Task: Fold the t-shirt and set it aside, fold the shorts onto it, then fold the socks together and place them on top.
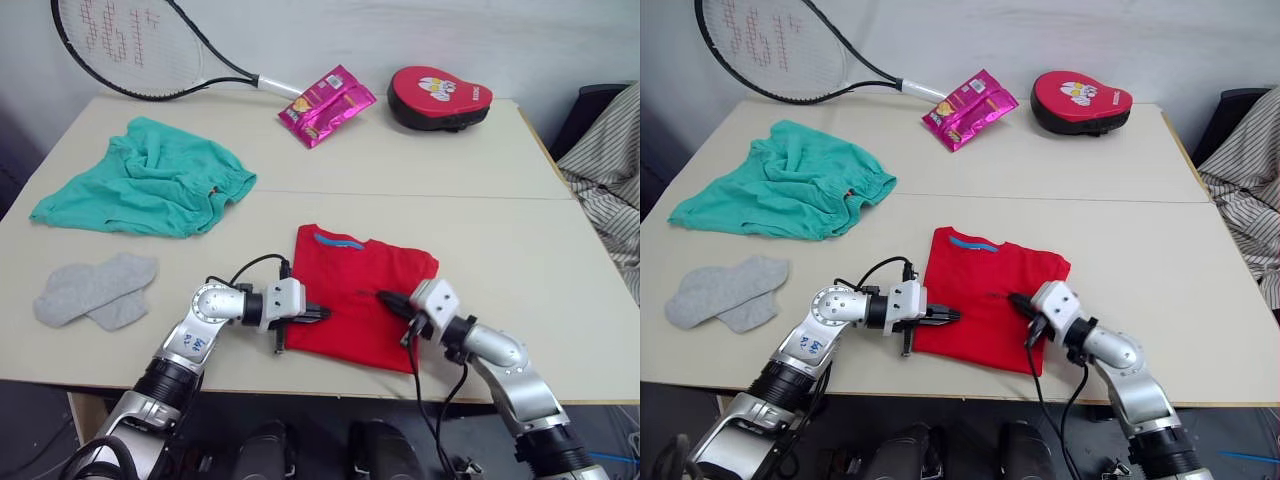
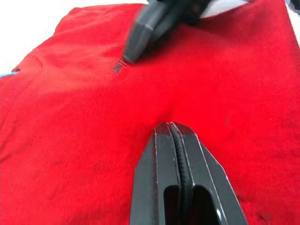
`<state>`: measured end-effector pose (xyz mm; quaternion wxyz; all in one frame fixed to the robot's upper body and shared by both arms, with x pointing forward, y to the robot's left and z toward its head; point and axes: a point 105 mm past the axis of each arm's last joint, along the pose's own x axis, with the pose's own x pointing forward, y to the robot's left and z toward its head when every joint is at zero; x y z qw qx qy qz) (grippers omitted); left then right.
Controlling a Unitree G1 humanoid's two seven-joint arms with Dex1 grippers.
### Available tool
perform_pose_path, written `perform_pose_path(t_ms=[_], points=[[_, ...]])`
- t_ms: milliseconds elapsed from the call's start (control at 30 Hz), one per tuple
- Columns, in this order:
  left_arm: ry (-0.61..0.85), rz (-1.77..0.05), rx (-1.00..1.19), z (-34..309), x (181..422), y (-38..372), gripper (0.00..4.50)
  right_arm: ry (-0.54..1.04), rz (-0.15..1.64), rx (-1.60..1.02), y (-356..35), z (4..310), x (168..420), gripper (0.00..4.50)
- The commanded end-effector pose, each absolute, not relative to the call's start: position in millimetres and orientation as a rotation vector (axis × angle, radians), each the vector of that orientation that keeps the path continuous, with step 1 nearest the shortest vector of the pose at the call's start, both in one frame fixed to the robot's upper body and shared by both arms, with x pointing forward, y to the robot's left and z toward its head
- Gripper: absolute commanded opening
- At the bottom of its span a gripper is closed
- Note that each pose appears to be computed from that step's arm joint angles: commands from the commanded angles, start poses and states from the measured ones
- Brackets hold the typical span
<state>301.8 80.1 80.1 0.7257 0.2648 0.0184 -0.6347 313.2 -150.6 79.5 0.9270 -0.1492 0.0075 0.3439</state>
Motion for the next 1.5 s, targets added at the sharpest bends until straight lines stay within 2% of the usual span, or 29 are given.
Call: perform_pose_path(t_ms=[33,133,233,333,467,567,633,767,967,1067,1167,1233,1367,1500], points=[[0.187,-1.378,0.575,55.9,296.6,102.5,0.04,0.072,0.468,-0.189,-199.3,74.2,333.3,0.0],[0.156,-1.356,0.559,61.3,300.2,105.6,0.04,0.078,0.432,-0.182,-212.4,74.2,338.9,0.0],[0.071,-1.322,0.31,93.7,307.8,99.6,0.04,-0.001,0.455,-0.173,-211.9,94.5,341.0,0.0],[0.002,-1.317,0.223,118.8,313.0,98.8,0.04,-0.109,0.559,-0.158,-196.9,125.4,334.8,0.0],[-0.048,-1.268,0.227,133.5,327.3,97.3,0.04,-0.178,0.715,-0.158,-161.6,153.7,326.0,0.0],[-0.062,-1.209,0.287,132.7,344.6,92.4,0.04,-0.167,0.853,-0.234,-123.4,148.0,318.9,0.0],[-0.047,-1.155,0.326,124.6,357.5,88.2,0.04,-0.144,0.918,-0.317,-100.0,131.8,318.2,0.0],[-0.013,-1.055,0.363,111.8,377.8,84.6,0.04,-0.119,0.9,-0.349,-86.3,109.6,330.4,0.0],[0.071,-0.884,0.331,96.4,400.0,91.0,0.04,-0.041,0.668,-0.253,-122.5,90.6,363.8,0.0],[0.168,-0.929,0.385,71.6,388.2,92.9,0.04,-0.019,0.546,-0.186,-153.5,87.7,369.8,0.0],[0.169,-0.927,0.366,66.9,383.2,95.9,0.04,-0.021,0.465,-0.111,-173.9,88.8,370.5,0.0],[0.095,-0.895,0.354,76.9,385.3,99.9,0.04,-0.055,0.43,-0.105,-186.8,95.5,367.1,0.0],[-0.135,-0.884,0.24,118.0,385.4,102.1,0.04,-0.075,0.512,-0.026,-192.7,118.8,345.9,0.0],[-0.186,-1.163,0.214,134.5,354.3,95.0,0.0,0.043,0.602,0.142,-203.2,132.6,311.9,0.88]])
